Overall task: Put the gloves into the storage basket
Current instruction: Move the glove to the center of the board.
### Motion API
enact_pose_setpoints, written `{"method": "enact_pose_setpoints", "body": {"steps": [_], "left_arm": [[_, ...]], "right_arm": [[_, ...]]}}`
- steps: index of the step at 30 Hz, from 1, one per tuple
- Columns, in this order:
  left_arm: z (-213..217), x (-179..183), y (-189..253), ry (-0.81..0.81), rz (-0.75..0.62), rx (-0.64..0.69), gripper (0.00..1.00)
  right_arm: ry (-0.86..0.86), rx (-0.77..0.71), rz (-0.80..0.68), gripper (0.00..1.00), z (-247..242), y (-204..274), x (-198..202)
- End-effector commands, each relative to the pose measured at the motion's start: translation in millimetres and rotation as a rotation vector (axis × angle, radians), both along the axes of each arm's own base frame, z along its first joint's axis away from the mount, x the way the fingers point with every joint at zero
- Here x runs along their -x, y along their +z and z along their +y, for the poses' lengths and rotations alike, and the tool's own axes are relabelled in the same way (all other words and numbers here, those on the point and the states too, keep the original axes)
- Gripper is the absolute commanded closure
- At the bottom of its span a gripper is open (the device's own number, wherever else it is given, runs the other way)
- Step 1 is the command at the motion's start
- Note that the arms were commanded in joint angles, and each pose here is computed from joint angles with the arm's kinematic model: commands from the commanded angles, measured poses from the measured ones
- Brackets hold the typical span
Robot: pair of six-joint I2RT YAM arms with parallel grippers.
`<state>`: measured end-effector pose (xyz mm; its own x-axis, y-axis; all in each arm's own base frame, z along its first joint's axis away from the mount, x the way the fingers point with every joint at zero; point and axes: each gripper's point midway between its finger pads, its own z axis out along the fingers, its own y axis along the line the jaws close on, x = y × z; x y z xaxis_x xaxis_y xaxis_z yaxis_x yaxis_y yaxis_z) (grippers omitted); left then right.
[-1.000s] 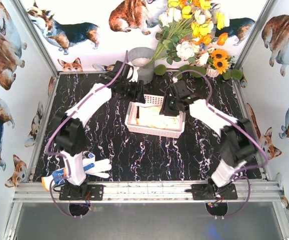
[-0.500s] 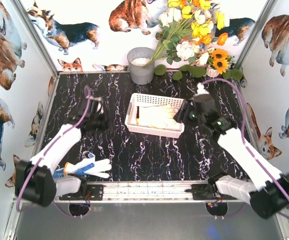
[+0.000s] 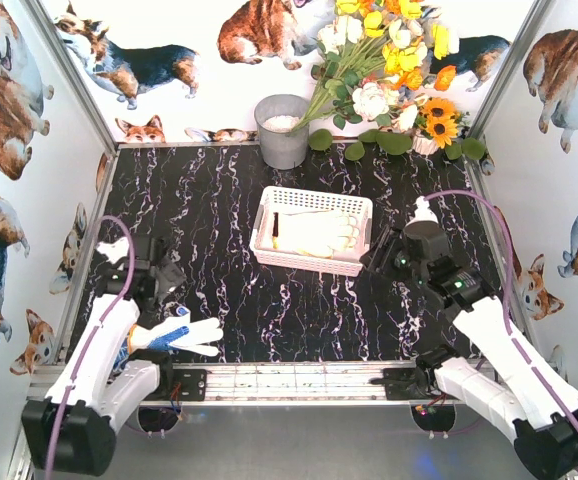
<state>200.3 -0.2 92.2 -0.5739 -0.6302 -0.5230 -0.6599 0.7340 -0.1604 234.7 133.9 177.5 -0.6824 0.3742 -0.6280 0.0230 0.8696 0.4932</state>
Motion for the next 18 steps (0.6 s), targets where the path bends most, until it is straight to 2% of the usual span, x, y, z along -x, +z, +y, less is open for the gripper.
{"method": "enact_pose_setpoints", "body": {"steps": [1, 4, 7, 13, 18], "left_arm": [[41, 14, -8, 0.234, 0.055, -0.043, 0.06], [65, 20, -9, 0.353, 0.085, -0.066, 0.01], [84, 31, -11, 0.461, 0.102, -0.106, 0.0], [93, 69, -22, 0.755, 0.099, -0.081, 0.0], [95, 74, -20, 0.803, 0.046, -0.082, 0.0]], "right_arm": [[-0.031, 0.003, -0.046, 0.51, -9, 13, 2], [-0.028, 0.013, -0.032, 0.51, -11, 12, 6], [-0.029, 0.017, -0.016, 0.51, -10, 10, 5], [0.001, -0.011, -0.009, 0.51, -1, 9, 2], [0.007, -0.031, -0.021, 0.51, 0, 7, 7]]}}
